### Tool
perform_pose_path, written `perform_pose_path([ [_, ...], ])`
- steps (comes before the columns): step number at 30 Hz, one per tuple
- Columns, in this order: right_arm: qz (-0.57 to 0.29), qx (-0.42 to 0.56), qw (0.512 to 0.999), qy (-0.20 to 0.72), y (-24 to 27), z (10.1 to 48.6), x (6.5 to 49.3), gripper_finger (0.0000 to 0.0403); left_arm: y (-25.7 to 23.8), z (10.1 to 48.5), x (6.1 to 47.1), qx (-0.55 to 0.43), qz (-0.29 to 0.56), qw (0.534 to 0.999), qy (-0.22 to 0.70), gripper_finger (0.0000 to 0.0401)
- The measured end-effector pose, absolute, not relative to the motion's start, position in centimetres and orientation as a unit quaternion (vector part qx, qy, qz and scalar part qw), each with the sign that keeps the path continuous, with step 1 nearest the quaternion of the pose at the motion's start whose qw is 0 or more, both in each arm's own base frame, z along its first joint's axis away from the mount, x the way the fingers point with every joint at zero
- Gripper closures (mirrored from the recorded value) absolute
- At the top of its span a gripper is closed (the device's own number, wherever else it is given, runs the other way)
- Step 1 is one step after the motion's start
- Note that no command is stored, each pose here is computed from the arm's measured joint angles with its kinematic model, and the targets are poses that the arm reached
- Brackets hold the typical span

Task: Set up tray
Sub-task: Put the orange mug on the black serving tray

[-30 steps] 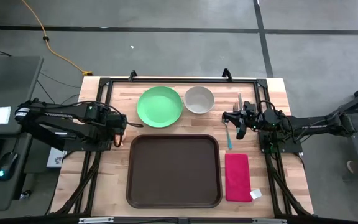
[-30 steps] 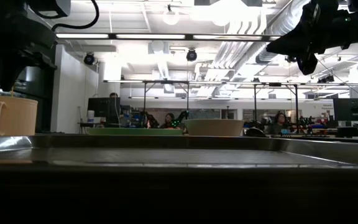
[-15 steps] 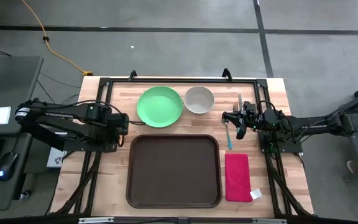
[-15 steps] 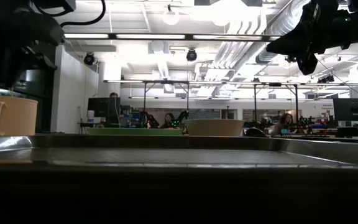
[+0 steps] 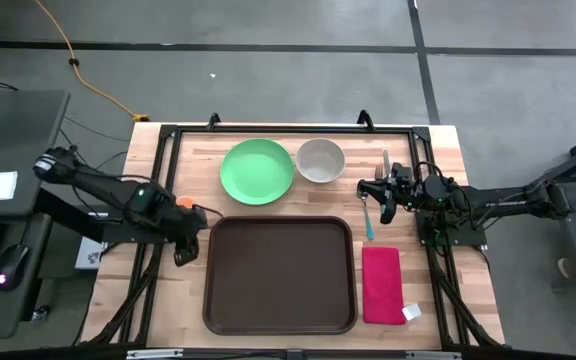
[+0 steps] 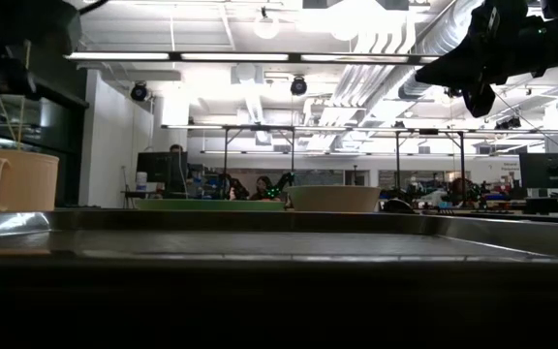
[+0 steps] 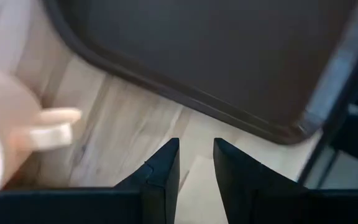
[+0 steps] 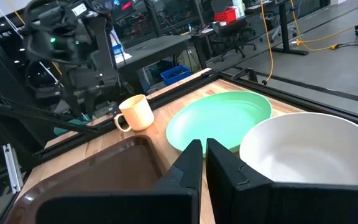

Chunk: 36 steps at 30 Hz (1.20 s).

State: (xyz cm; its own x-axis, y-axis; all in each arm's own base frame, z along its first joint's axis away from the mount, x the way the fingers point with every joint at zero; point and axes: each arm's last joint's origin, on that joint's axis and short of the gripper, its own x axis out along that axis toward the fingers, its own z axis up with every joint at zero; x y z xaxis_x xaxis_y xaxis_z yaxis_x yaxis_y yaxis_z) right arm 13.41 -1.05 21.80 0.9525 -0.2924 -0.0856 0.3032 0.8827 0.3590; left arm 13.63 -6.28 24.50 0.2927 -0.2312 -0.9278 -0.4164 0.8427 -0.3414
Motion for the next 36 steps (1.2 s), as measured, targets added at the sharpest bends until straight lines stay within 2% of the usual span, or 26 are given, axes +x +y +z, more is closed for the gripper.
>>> perform_pose_path([
  [10, -0.153, 0.187, 0.97, 0.015, -1.0, 21.8, 13.4, 0.0402, -10.3, 21.7, 14.1, -0.259, 0.197, 0.727, 0.605, 0.0272],
  [17, -0.14, 0.188, 0.972, 0.017, -1.0, 21.8, 13.4, 0.0402, -12.2, 19.6, 14.4, -0.236, 0.308, 0.752, 0.533, 0.0272],
  [22, -0.129, 0.189, 0.973, 0.02, -0.9, 21.8, 13.5, 0.0402, -13.4, 19.1, 13.6, -0.235, 0.313, 0.754, 0.528, 0.0272],
  [31, -0.104, 0.19, 0.976, 0.026, -0.8, 21.8, 13.5, 0.0402, -14.9, 19.1, 11.5, -0.211, 0.32, 0.799, 0.463, 0.0272],
  [36, -0.081, 0.188, 0.978, 0.032, -0.6, 21.8, 13.5, 0.0402, -14.8, 19.1, 11.3, -0.203, 0.321, 0.8, 0.465, 0.0272],
])
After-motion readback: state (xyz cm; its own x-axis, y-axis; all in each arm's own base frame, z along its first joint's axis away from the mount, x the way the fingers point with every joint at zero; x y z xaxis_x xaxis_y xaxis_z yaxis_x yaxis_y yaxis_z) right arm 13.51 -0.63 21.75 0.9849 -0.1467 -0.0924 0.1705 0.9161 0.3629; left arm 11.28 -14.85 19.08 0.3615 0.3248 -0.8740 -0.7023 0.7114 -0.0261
